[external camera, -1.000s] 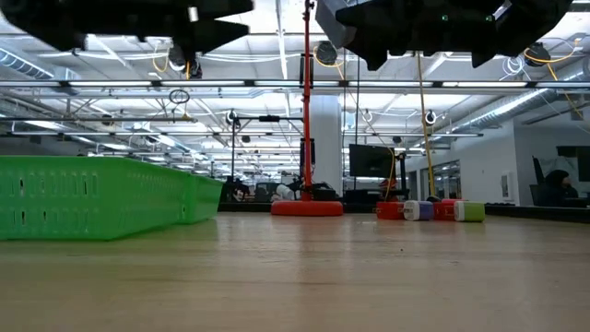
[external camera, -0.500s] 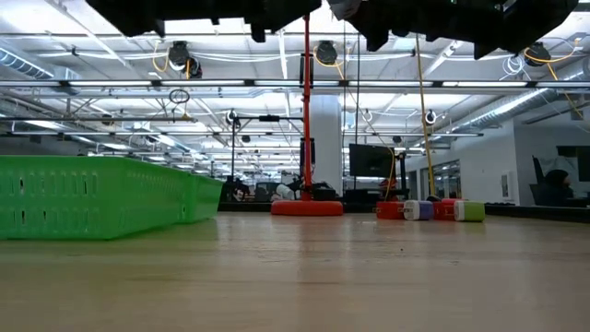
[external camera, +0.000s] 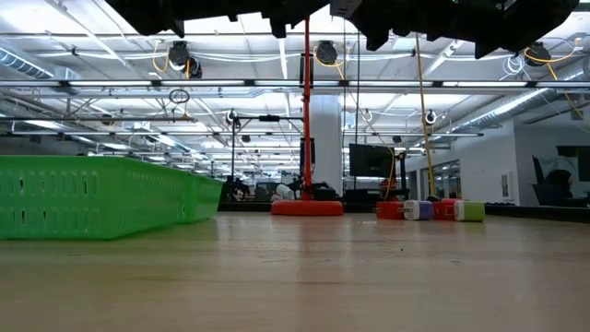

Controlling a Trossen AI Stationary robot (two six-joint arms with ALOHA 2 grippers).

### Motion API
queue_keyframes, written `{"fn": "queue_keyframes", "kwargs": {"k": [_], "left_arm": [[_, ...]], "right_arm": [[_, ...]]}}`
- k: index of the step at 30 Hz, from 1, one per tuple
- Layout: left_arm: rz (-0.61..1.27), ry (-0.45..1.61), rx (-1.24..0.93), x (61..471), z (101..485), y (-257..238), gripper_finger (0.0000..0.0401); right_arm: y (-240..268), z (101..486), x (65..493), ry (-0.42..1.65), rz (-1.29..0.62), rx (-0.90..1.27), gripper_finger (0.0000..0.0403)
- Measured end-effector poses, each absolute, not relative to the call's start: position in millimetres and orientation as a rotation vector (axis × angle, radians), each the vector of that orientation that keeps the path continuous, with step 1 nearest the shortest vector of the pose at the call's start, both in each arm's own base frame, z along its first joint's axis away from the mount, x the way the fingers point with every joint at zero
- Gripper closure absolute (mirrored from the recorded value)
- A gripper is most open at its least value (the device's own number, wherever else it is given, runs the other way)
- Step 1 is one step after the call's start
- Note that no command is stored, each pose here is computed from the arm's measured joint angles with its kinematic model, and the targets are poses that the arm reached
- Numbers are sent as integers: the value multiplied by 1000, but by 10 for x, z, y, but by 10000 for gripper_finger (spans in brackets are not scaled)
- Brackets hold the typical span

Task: Pick & Place Office items
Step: Put the light blue charger adapter into the top green bin

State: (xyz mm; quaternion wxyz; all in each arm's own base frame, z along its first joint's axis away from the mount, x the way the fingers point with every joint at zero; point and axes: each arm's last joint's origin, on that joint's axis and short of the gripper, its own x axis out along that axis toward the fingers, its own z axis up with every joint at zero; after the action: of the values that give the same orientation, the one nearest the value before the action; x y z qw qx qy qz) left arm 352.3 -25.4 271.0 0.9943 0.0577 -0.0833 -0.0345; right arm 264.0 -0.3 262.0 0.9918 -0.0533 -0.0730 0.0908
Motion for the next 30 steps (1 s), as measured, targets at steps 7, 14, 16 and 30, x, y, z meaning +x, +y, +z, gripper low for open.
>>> {"fn": "queue_keyframes", "kwargs": {"k": [7,14,16,30], "left_arm": [[-76,-181,34,3520,2727,-252,127],[-59,-127,24,3612,2839,-258,127],[-40,-95,31,3669,2844,-258,128],[-2,-76,101,3732,2831,-217,186]], "right_arm": [[-3,2620,2640,-146,179,-107,186],[-10,2629,2638,-154,154,-114,188],[-11,2621,2639,-147,151,-112,186],[-15,2594,2643,-122,148,-101,184]]}}
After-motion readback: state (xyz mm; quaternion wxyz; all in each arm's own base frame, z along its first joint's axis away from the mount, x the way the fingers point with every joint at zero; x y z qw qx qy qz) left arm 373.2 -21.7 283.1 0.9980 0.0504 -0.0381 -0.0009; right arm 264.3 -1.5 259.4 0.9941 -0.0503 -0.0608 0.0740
